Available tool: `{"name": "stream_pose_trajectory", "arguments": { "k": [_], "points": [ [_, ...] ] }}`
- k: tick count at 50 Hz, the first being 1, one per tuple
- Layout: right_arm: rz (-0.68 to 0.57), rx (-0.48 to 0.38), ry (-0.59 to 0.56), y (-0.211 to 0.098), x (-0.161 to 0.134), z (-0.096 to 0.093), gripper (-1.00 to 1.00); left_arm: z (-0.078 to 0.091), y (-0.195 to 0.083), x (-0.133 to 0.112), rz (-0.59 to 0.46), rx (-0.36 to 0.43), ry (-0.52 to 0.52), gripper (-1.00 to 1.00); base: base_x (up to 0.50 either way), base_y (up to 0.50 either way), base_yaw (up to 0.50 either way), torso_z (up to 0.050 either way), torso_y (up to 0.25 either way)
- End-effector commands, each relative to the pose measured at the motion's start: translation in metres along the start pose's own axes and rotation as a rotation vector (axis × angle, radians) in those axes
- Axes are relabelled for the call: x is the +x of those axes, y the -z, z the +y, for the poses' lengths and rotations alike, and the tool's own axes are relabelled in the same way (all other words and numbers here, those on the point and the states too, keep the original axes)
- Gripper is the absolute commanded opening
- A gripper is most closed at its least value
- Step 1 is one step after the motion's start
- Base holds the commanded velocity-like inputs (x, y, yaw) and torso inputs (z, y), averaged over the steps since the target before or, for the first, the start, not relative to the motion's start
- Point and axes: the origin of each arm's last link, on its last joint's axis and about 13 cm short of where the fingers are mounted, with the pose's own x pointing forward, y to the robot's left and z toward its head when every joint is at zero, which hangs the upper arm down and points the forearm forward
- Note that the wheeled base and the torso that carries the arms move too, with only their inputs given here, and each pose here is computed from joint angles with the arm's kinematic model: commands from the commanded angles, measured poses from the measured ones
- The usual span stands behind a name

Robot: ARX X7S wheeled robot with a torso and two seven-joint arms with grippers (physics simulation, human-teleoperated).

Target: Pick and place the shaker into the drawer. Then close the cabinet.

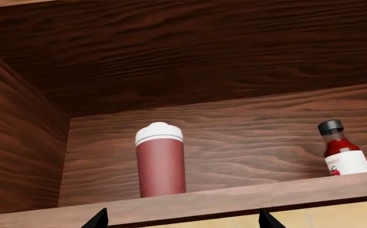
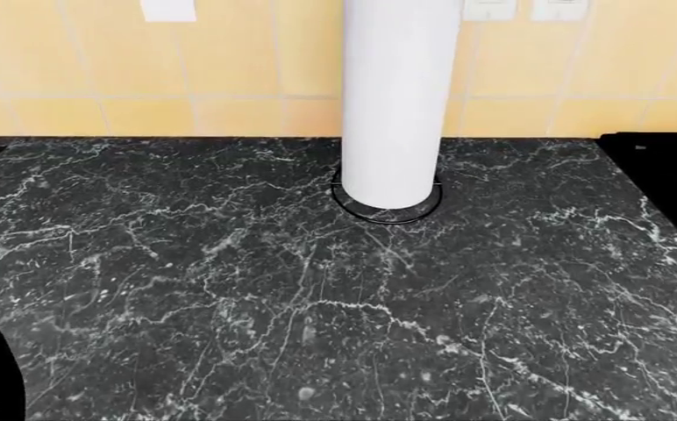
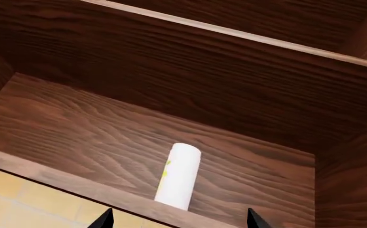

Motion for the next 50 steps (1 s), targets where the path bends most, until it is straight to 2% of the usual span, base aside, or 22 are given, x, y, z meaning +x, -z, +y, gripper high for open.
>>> {"name": "stream_pose_trajectory", "arguments": {
  "k": [1,9,18,24,33,39,50],
  "points": [
    [-0.004,0.000,0.000,0.000,0.000,0.000,1.00,0.001,0.001,0.000,0.000,0.004,-0.002,1.00,0.00,0.00,0.00,0.000,0.000],
    [-0.018,0.004,0.012,-0.006,0.003,0.000,1.00,0.000,0.000,0.000,0.002,0.014,0.001,1.00,0.00,0.00,0.00,0.000,0.000],
    [-0.051,0.029,0.046,-0.042,0.026,-0.004,1.00,0.002,-0.001,0.001,-0.001,0.036,-0.010,1.00,0.00,0.00,0.00,0.000,0.000],
    [-0.028,0.126,0.061,-0.065,0.047,-0.006,1.00,0.001,-0.003,0.002,0.002,0.054,-0.022,1.00,0.00,0.00,0.00,0.000,0.000],
    [0.060,0.326,0.054,-0.072,0.070,-0.007,1.00,0.004,-0.009,0.007,0.026,0.032,-0.049,1.00,0.00,0.00,0.00,0.000,0.000],
    [0.091,0.344,0.052,-0.070,0.074,-0.008,1.00,0.006,-0.035,0.026,0.040,-0.019,-0.023,1.00,0.00,0.00,0.00,0.000,0.000],
    [0.103,0.312,0.036,-0.074,0.080,-0.009,1.00,0.010,-0.084,0.063,0.046,-0.103,-0.015,1.00,0.00,0.00,0.00,0.000,0.000]
  ]
}}
